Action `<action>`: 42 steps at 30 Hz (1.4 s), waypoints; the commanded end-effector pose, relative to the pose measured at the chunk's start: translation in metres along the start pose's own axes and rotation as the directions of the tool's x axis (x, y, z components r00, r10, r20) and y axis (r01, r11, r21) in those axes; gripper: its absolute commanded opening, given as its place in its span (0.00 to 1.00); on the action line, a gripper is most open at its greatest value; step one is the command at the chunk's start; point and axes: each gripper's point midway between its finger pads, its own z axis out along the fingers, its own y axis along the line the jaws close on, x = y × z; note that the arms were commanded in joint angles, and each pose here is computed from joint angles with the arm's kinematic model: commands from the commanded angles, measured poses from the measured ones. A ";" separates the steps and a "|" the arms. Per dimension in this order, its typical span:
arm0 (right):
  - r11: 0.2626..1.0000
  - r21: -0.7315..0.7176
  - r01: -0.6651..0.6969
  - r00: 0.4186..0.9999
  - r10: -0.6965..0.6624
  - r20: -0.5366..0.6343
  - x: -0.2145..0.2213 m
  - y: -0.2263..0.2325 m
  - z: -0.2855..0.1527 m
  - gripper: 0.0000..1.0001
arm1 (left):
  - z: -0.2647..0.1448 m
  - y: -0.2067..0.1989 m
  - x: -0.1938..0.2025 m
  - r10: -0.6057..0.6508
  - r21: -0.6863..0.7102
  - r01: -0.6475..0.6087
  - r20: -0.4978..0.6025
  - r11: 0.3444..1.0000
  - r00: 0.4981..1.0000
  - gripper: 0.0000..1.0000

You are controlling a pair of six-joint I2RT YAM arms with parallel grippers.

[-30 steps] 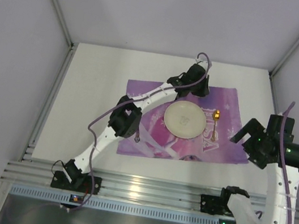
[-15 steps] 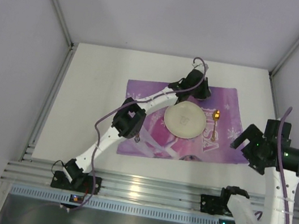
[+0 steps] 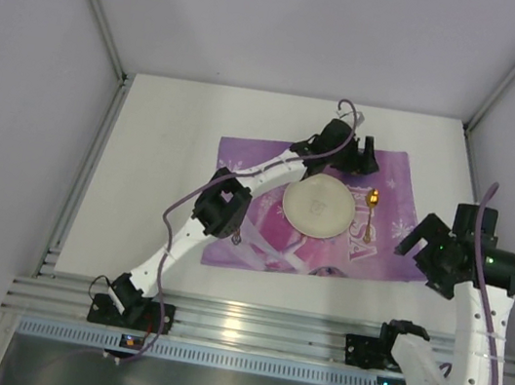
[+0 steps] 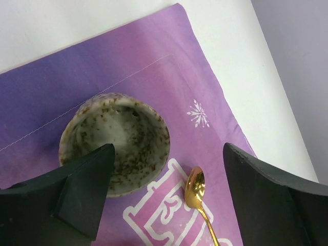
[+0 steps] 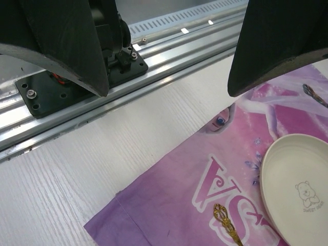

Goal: Set the dinner table for one person

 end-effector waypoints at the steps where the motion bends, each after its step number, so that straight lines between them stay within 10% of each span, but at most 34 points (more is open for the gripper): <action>1: 0.999 -0.048 0.023 0.998 -0.020 0.061 -0.017 0.013 -0.006 1.00 | -0.045 -0.075 -0.079 0.058 0.131 -0.078 0.152 0.988 0.987 0.93; 12: 0.990 -0.126 0.067 0.994 -0.056 0.090 -0.033 0.036 -0.010 1.00 | -0.163 -0.157 -0.200 0.008 0.283 -0.119 0.366 0.952 0.930 0.99; 23: 0.751 -0.538 0.382 0.917 -0.234 0.324 -0.026 0.122 -0.084 1.00 | -0.307 0.025 -0.104 0.184 -0.320 -0.140 0.114 0.937 0.976 0.95; 31: 0.759 -0.492 0.427 0.838 -0.129 0.530 -0.037 0.107 -0.091 1.00 | -0.470 0.175 -0.011 0.521 -0.878 -0.180 0.089 0.444 0.849 0.94; 34: 0.739 -0.543 0.399 0.865 -0.108 0.489 -0.020 0.106 -0.079 1.00 | -0.485 0.189 0.013 0.629 -0.850 -0.234 0.138 0.471 0.765 0.93; 42: 0.683 -0.584 0.438 0.843 -0.086 0.532 -0.002 0.094 -0.093 1.00 | -0.494 0.242 0.031 0.507 -0.818 -0.049 0.306 0.573 0.806 0.95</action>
